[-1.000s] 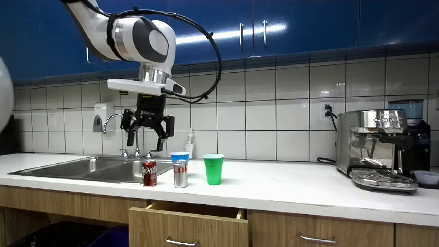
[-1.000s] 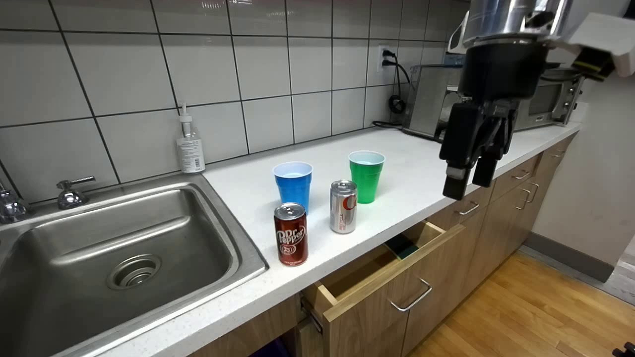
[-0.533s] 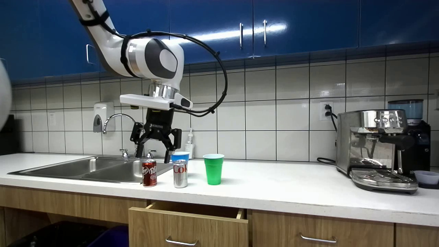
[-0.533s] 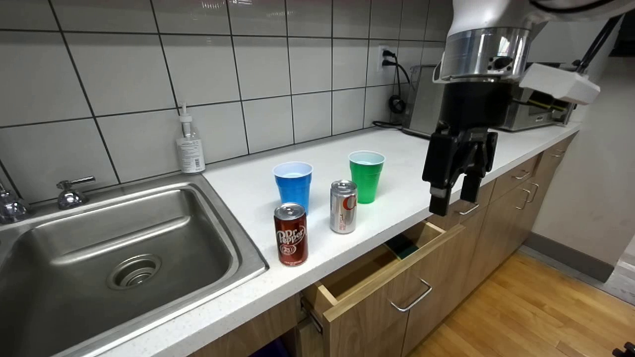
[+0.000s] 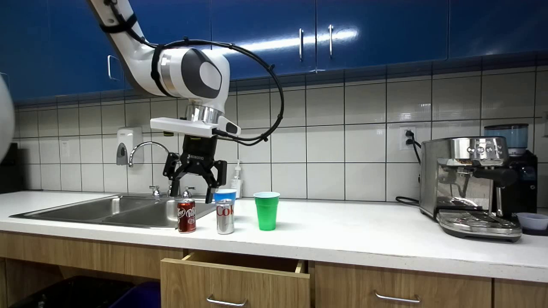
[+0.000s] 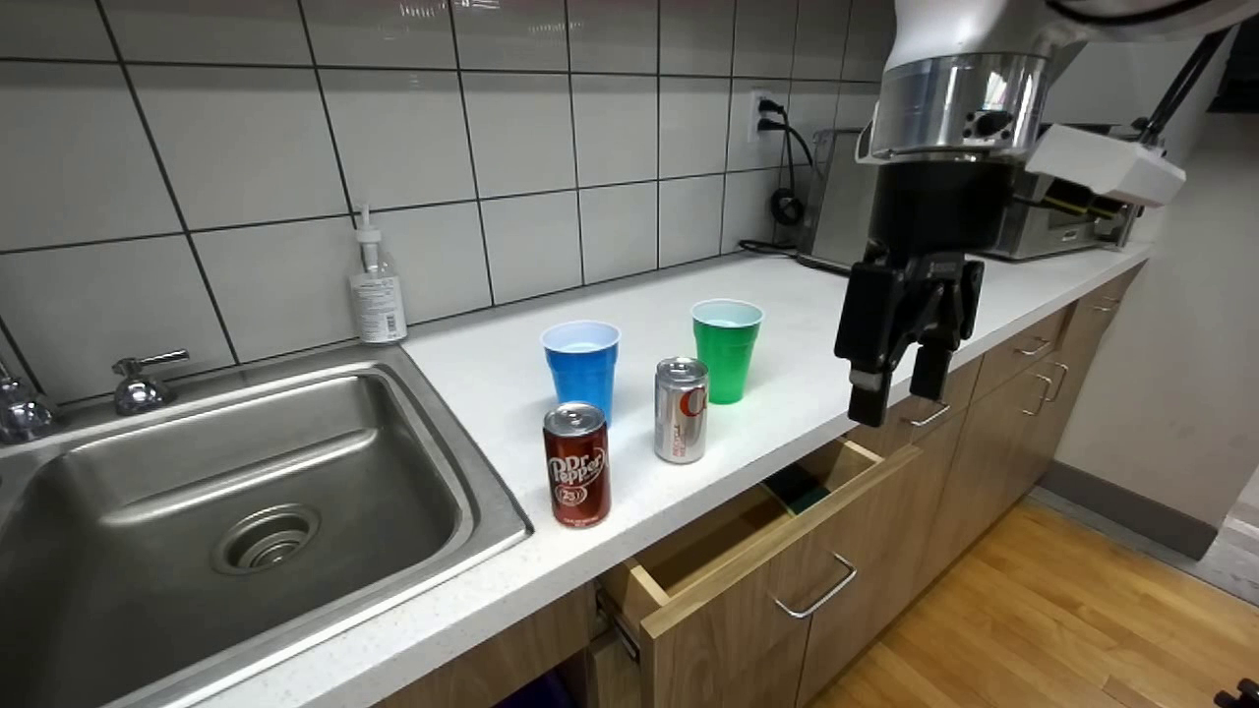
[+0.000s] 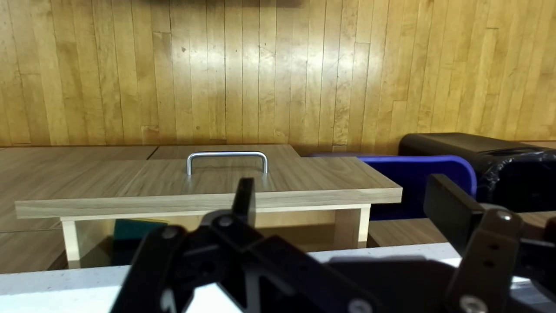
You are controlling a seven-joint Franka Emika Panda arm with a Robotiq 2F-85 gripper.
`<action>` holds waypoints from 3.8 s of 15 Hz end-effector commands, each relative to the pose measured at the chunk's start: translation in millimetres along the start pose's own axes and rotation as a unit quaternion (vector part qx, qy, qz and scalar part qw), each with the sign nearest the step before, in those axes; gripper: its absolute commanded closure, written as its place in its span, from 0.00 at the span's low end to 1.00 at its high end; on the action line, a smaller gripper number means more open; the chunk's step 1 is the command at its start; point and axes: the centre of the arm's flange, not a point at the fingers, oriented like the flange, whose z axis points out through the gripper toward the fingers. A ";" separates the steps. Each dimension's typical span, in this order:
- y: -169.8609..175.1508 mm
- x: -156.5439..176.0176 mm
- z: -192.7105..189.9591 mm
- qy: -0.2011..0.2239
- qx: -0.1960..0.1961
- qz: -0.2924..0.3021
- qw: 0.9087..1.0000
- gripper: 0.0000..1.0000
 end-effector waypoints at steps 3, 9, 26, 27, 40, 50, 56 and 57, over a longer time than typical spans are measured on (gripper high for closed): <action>7.7 20.3 31.6 0.001 -0.016 0.004 1.000 0.00; 13.9 44.3 75.8 0.012 -0.027 -0.004 1.000 0.00; 27.2 96.1 145.0 0.053 -0.059 -0.026 0.996 0.00; 29.1 98.1 147.7 0.053 -0.061 -0.027 0.996 0.00; 41.8 118.5 181.8 0.064 -0.082 -0.018 0.994 0.00; 44.1 127.3 202.7 0.052 -0.086 0.016 0.995 0.00; 41.0 123.0 195.4 0.011 -0.066 0.018 0.998 0.00; 40.6 121.9 195.2 0.007 -0.064 0.017 0.998 0.00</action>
